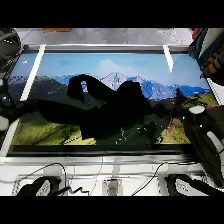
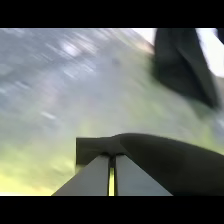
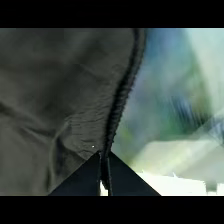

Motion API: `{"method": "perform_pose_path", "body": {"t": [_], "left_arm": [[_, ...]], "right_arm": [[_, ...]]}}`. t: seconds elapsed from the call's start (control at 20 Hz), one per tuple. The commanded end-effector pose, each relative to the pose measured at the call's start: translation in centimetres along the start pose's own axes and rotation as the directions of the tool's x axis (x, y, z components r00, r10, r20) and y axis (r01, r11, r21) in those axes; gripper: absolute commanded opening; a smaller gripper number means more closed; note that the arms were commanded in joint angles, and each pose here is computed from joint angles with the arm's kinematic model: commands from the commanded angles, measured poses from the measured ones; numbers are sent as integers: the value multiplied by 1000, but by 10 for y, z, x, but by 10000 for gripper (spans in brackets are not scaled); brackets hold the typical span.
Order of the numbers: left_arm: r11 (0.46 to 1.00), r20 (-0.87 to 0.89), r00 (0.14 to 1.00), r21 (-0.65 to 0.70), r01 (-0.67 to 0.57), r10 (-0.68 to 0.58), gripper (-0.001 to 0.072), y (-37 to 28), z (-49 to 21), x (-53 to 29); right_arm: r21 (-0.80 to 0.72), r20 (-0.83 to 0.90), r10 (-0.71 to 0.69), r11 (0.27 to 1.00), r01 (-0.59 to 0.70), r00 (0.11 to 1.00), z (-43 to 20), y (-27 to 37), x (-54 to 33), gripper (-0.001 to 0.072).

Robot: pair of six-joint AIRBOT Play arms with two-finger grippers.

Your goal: Fold the clothes and pants, and hang the long-sleeved shirts on hangers.

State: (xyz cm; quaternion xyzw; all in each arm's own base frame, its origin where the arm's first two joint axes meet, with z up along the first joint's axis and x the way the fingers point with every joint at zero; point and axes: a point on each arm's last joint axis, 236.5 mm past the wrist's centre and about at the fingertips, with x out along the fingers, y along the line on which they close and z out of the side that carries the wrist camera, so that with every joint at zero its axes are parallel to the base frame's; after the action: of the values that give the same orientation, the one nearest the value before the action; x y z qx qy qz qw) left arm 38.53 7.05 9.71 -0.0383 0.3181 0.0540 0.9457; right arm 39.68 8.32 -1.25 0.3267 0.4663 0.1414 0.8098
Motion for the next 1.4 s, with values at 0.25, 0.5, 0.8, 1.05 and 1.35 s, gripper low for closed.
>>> {"method": "perform_pose_path", "body": {"t": [0.25, 0.5, 0.8, 1.05, 1.35], "left_arm": [[982, -218, 969, 120, 148, -120, 3, 24, 82, 70], [962, -362, 923, 271, -29, 130, 3, 100, 62, 53], [986, -543, 828, 152, -70, 143, 3, 154, -6, 32], [988, -667, 734, 149, -39, 129, 3, 180, -67, 11], [966, -742, 661, 236, 101, 112, 4, 181, -109, 8]], "right_arm": [[-176, 298, -196, 951, 256, 934, 127, 14, -66, 11], [-234, 232, -422, 850, 472, 876, 119, -28, -90, 12], [-273, 102, -531, 798, 537, 841, 66, -61, -98, 10], [-295, -41, -583, 783, 547, 812, -20, -69, -134, 11], [-299, -141, -601, 784, 544, 787, -71, -57, -171, 12]]}}
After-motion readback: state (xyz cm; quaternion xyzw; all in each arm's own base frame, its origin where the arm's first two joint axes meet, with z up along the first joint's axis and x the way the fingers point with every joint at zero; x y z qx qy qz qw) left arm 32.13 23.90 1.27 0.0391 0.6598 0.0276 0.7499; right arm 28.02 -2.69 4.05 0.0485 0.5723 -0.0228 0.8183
